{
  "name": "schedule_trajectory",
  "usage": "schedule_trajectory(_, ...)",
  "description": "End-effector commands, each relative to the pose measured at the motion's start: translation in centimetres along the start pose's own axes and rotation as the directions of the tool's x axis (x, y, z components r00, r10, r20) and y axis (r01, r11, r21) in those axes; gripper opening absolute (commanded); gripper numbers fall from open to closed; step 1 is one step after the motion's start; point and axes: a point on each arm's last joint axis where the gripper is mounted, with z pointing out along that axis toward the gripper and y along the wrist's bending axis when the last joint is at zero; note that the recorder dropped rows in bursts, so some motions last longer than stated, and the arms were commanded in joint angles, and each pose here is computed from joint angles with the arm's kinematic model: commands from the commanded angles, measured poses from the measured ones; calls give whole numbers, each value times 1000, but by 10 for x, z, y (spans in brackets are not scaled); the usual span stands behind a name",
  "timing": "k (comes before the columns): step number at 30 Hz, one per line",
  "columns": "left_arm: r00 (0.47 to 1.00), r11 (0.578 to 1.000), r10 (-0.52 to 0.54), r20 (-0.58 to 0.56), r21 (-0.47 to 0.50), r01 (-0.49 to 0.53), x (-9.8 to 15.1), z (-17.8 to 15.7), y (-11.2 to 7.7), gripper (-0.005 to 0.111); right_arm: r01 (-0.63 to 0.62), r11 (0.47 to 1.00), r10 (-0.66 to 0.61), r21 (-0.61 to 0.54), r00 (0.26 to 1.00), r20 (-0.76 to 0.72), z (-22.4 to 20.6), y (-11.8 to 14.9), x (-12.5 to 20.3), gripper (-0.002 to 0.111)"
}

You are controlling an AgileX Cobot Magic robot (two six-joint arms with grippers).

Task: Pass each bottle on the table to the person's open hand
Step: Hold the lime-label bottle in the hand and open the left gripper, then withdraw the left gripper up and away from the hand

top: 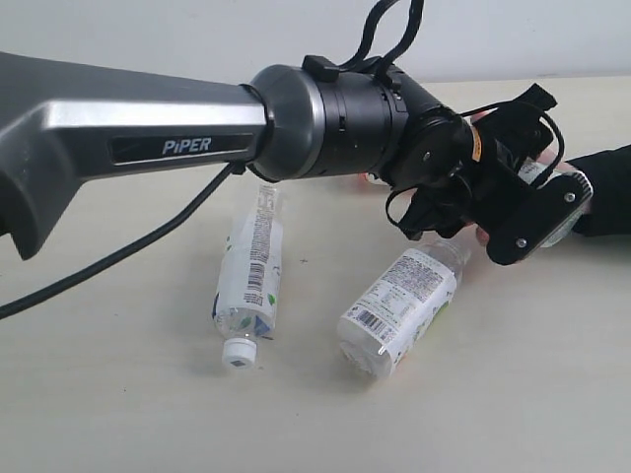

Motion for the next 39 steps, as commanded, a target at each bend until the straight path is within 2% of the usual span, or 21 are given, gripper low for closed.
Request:
schedule_trajectory(1,1000,999,-23,0,-24,23,1,-3,5,78,4,1000,-4,7,1000,8,0,0,0,0)
schedule_trajectory(19,1000,999,-17,-2,-31,16,1,-3,6,78,4,1000,-4,7,1000,8,0,0,0,0)
schedule_trajectory(27,999,996,-31,-9,-82,30,5,-34,29,78,2,1000,-2,7,1000,7,0,0,1,0)
schedule_trajectory(30,995,989,-96,-6,-111,94,7,-53,42,78,2,1000,-2,7,1000,7,0,0,1,0)
schedule_trajectory(34,971,966,-239,-2,-100,238,12,-98,60,78,4,1000,-4,7,1000,7,0,0,1,0)
schedule_trajectory(36,921,917,-389,3,-87,388,14,-126,68,78,4,1000,-4,7,1000,7,0,0,1,0)
schedule_trajectory(39,794,794,-607,-14,-39,606,17,-162,71,74,4,1000,-4,7,1000,7,0,0,1,0)
